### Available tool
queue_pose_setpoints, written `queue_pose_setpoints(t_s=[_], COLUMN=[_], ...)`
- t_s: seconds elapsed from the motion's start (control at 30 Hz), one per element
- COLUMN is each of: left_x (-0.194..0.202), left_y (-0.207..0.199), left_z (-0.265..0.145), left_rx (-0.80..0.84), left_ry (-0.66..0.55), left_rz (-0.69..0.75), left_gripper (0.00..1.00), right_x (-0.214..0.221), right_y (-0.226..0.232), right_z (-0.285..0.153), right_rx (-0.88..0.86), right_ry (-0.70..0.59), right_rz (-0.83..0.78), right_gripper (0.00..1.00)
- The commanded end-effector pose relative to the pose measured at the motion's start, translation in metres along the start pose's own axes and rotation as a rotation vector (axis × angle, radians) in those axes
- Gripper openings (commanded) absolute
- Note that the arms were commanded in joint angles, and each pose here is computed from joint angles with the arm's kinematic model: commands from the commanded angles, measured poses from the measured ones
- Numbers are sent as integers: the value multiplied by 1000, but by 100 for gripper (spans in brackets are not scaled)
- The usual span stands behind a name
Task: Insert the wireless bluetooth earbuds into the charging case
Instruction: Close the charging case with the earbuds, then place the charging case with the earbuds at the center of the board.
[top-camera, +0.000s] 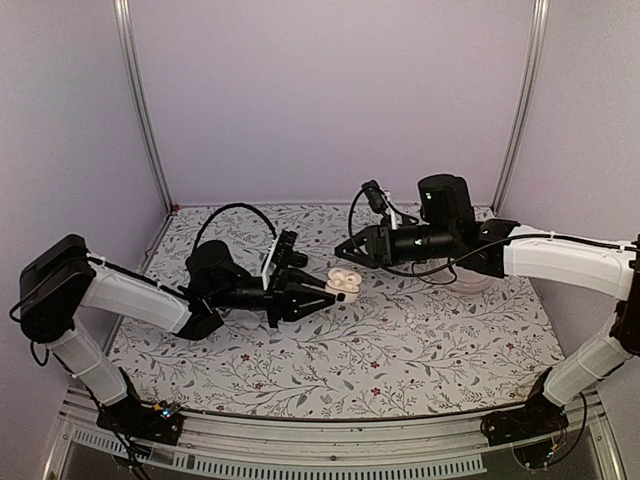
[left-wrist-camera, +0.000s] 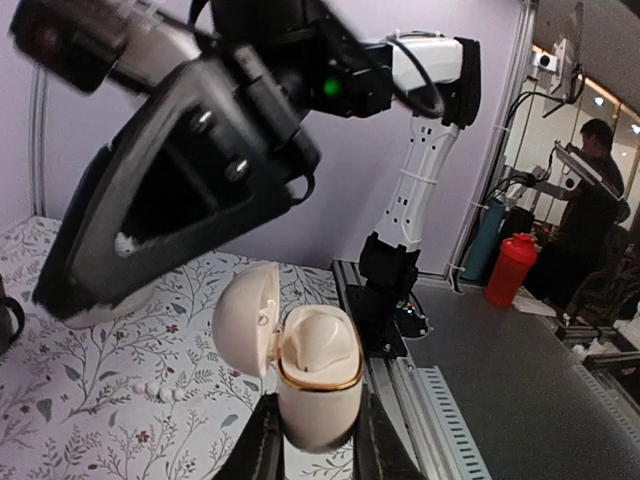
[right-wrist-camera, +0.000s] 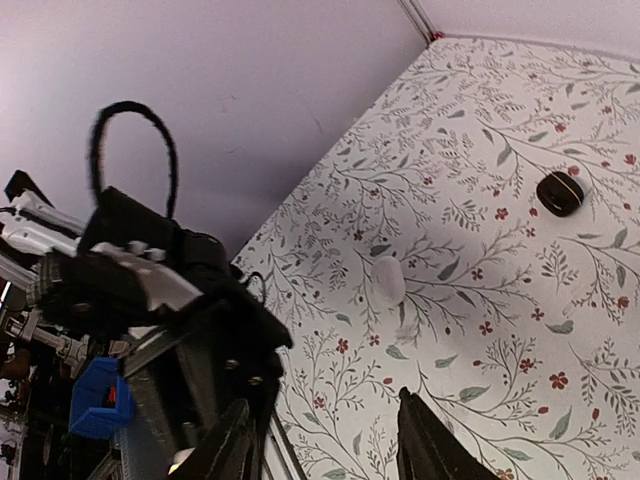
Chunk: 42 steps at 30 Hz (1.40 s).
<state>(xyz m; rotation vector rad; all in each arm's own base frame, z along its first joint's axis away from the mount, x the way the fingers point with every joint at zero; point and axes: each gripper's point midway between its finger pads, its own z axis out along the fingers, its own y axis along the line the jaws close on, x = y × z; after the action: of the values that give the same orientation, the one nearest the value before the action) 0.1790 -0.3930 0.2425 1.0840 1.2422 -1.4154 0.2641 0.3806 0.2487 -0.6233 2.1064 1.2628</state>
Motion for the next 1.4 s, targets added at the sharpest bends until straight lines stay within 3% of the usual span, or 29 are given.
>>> queue_pose_setpoints(t_s=[0.0,0.13,0.3,0.47,0.57,0.7,0.83,0.97,1.17,1.37], left_x=[3,-7,-8,-21,-27,-15,12,15,30,49], left_y=[32,31,21,2,1,17,37,49,67,110], left_z=[-9,-21,-18,-13,-4,3,1,-12,-11,-8], left_rx=[-3,-7,16,71,83,71,69,45,-60,-247], left_ry=[-26,-94,-54,-56,-42,-30,-11,-78,-23,94], left_rz=[-274,-264,-192,-135,-130,-212,-395,-486,-512,-561], left_gripper=[0,0,0,0,0,0,0,0,3,15], right_x=[-16,-9,-12,4,10,2,-19,-19,-5,5], right_y=[68,38,-37,-59,-45,12,61,72,-4,-53], right_z=[-29,-31,-40,-16,-2,2,-31,-52,-49,-71], right_rx=[-258,-106,99,82,8,-132,-195,-211,65,218], right_ry=[-67,-63,-104,-31,-4,-6,-136,-172,-140,-174], right_rz=[-162,-122,67,146,132,5,-135,-176,-19,105], right_gripper=[50,49,50,47,46,44,48,49,47,49])
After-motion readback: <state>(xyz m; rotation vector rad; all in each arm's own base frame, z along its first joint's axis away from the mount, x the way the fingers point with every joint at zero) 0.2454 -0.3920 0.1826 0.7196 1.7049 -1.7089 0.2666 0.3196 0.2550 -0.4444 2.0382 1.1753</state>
